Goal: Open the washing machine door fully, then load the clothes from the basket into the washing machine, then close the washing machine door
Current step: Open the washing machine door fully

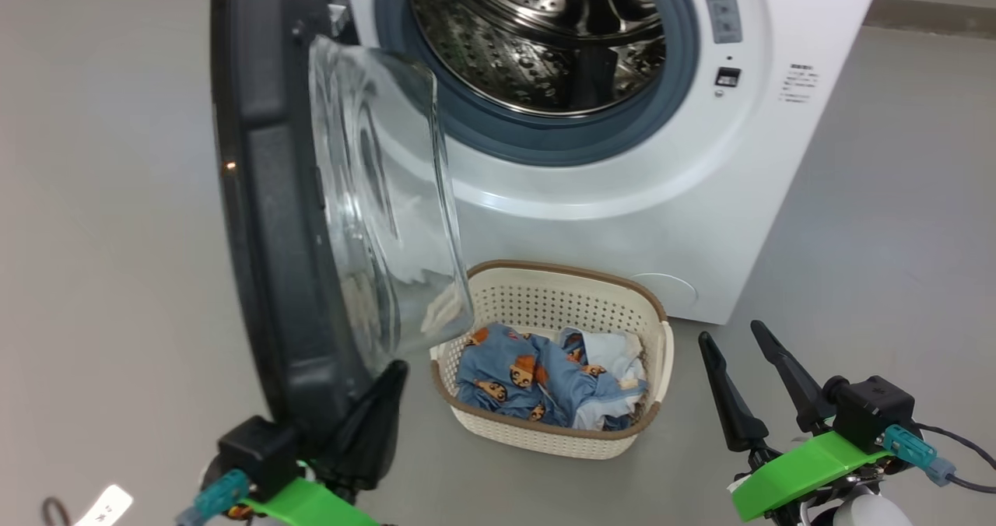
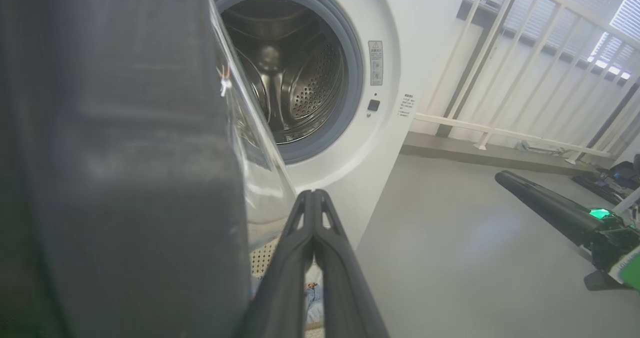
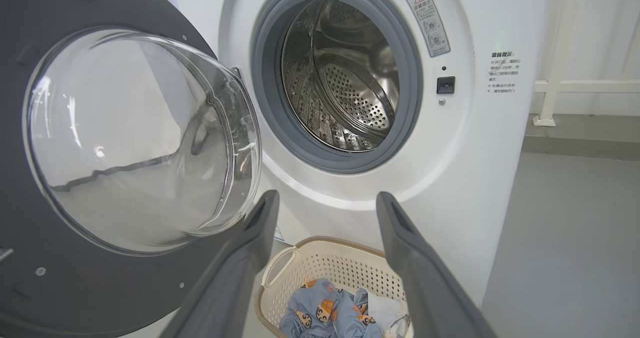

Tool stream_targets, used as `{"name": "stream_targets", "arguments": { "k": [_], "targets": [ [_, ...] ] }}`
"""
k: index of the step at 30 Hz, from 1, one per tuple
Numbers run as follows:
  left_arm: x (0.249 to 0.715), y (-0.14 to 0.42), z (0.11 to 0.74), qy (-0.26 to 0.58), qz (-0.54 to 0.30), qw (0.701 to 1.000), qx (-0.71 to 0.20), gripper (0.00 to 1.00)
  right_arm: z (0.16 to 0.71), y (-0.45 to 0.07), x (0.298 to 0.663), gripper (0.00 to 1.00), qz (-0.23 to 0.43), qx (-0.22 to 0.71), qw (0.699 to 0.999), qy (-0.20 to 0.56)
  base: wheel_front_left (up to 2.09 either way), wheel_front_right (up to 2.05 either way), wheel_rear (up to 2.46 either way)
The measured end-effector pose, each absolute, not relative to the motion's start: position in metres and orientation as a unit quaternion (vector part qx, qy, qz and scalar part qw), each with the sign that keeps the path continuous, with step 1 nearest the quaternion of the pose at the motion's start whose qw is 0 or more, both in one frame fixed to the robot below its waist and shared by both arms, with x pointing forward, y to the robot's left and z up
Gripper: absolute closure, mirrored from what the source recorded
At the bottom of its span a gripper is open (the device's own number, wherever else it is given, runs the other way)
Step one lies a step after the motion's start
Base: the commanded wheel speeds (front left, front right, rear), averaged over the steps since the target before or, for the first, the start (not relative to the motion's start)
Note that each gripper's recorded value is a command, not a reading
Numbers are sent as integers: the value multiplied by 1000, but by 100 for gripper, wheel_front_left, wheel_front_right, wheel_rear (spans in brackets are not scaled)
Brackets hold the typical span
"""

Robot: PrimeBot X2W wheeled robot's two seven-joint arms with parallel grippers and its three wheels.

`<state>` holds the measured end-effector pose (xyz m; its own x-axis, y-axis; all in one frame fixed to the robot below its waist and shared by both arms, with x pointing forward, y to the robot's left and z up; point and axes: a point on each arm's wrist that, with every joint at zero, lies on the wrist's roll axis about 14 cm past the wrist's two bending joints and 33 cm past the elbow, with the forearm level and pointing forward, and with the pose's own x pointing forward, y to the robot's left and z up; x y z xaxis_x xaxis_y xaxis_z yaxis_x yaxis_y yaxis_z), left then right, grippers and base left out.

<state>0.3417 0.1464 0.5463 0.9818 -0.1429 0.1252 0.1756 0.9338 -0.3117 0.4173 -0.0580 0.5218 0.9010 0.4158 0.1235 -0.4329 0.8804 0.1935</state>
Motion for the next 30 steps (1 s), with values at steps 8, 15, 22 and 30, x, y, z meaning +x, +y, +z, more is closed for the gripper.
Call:
{"name": "stream_targets", "arguments": {
  "k": [8,15,22,30],
  "targets": [
    [332,193,543,-45,-9,989,-144,100,525,-40,418,0,240,113,963,-40,0,0,0],
    [323,243,534,-28,61,990,-126,100,524,-29,420,0,252,117,960,-37,0,0,0],
    [322,287,525,-2,106,989,-99,100,516,-24,423,0,256,124,958,-28,0,0,0],
    [324,331,518,25,153,985,-76,100,507,-14,429,0,260,136,956,-15,0,0,0]
  ]
}}
